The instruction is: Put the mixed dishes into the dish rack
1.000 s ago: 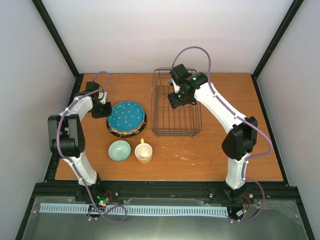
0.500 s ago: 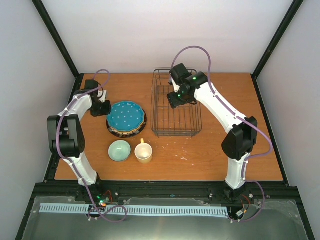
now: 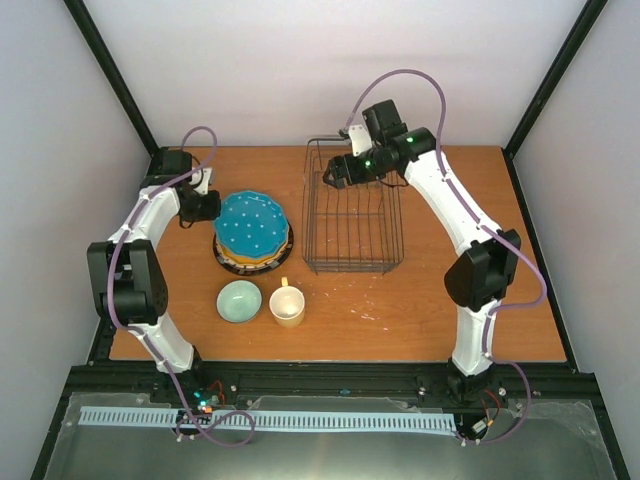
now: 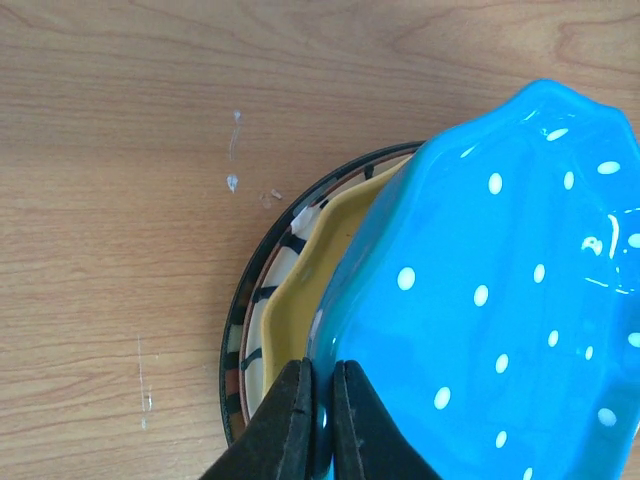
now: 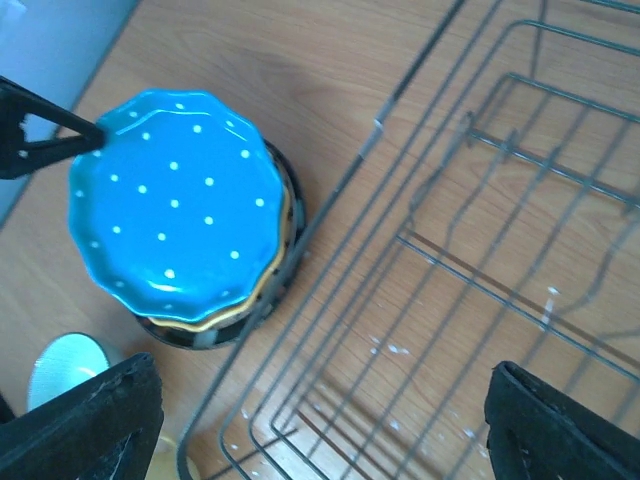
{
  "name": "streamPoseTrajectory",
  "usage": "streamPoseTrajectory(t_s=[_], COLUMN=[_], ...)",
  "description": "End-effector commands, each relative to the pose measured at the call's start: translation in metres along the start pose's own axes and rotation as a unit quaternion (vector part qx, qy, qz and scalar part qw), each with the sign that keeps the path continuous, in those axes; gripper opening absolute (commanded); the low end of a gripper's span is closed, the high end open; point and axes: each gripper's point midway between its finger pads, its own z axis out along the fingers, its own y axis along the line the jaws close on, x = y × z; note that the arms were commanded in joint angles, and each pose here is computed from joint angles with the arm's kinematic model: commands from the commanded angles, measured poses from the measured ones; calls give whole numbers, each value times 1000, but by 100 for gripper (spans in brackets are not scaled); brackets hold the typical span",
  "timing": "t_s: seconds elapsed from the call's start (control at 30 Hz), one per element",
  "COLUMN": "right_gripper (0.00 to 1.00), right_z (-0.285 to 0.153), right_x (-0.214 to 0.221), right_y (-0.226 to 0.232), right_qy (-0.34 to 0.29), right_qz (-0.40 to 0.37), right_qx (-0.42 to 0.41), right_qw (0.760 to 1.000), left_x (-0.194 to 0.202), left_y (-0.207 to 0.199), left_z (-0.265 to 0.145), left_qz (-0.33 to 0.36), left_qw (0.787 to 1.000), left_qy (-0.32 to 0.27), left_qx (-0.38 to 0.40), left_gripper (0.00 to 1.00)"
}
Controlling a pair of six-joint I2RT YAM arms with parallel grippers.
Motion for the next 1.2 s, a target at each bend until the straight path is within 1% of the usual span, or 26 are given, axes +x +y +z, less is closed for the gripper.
streamPoseTrajectory(t_s=[0.0,0.07,0.2,0.3,0.5,0.67,0.83,0.93,1.0,1.17], right_gripper=[87,87,87,88,87,88,85,85,85,85], right_z=[14,20,28,35,39,37,31,30,29,27], right_x=[-14,-13,-13,-11,-12,-14,-21,-27,-32,-48], right_y=[27,30,33,33,37,43,60,65,69,75], right_qy=[-9,-4,2,8,7,6,-2,-8,-13,-30], right_qz=[0,6,9,11,9,7,9,11,11,10], right_qx=[-107,-126,-145,-151,-172,-191,-242,-264,-275,-297], right_qw=[994,992,989,988,985,982,970,964,961,954], left_x=[-53,-60,-63,-69,-85,-104,-118,-119,-115,-107], left_y=[-25,-29,-34,-40,-63,-79,-97,-109,-115,-124], left_z=[-53,-64,-70,-81,-107,-140,-173,-182,-180,-184], left_qz=[21,27,34,37,47,63,75,78,75,69], left_qw=[993,991,989,986,975,963,948,940,936,927], left_qy=[-107,-128,-134,-151,-186,-220,-251,-258,-252,-253], left_qx=[34,38,49,63,114,143,179,211,235,270], left_gripper=[1,0,1,1,1,1,1,1,1,1])
